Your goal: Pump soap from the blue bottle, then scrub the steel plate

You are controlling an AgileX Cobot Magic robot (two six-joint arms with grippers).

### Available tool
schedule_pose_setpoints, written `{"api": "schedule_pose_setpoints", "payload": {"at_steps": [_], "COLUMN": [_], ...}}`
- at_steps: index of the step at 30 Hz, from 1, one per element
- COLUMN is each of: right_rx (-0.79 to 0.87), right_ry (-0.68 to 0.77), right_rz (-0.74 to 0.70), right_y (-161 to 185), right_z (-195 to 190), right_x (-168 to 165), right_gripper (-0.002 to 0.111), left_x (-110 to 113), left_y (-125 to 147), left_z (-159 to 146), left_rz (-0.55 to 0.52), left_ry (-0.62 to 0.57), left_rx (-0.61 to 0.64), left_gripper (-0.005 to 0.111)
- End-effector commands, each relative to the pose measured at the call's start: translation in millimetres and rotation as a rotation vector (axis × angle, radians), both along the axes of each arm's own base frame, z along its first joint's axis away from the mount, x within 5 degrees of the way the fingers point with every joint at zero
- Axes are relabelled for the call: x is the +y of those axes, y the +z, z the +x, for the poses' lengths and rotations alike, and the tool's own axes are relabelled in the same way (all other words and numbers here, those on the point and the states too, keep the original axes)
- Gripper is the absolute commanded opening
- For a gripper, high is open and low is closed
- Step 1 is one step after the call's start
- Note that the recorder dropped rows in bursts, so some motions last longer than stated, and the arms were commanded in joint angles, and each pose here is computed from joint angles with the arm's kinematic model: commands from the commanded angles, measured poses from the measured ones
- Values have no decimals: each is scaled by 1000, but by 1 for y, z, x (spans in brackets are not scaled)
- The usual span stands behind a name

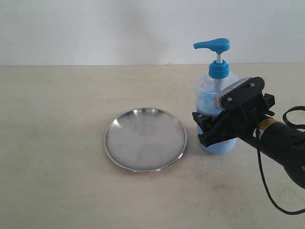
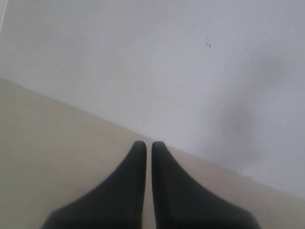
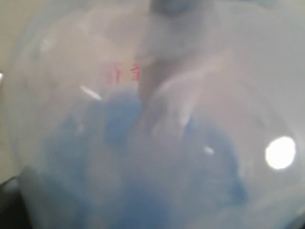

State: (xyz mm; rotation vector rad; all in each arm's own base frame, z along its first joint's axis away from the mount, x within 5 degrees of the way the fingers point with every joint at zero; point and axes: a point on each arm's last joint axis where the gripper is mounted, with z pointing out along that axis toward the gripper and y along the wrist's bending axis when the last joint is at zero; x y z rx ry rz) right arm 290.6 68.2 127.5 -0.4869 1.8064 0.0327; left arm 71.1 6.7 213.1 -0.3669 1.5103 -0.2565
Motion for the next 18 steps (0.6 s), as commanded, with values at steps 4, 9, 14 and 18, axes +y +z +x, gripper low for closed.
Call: {"api": "schedule_pose_setpoints", "payload": {"at_steps": [4, 9, 14, 18], "right_rx": [-38, -42, -43, -42], "right_ry": [28, 50, 56, 53], "right_rz": [-9, -17, -20, -19], "right_y": [7, 8, 8, 8], "right_z": [5, 4, 4, 4], "right_x": [4, 5, 6, 5], "right_gripper": [0, 0, 0, 0], "left_x": [-3, -12, -56, -83], "left_y": [26, 24, 53, 74], "left_z": [36, 74, 132, 170], "left_rz": [278, 221, 468, 511], "left_ry": [-55, -138, -372, -423], "left_rx": [169, 349, 308, 192], "left_gripper": [4, 4, 4, 4]}}
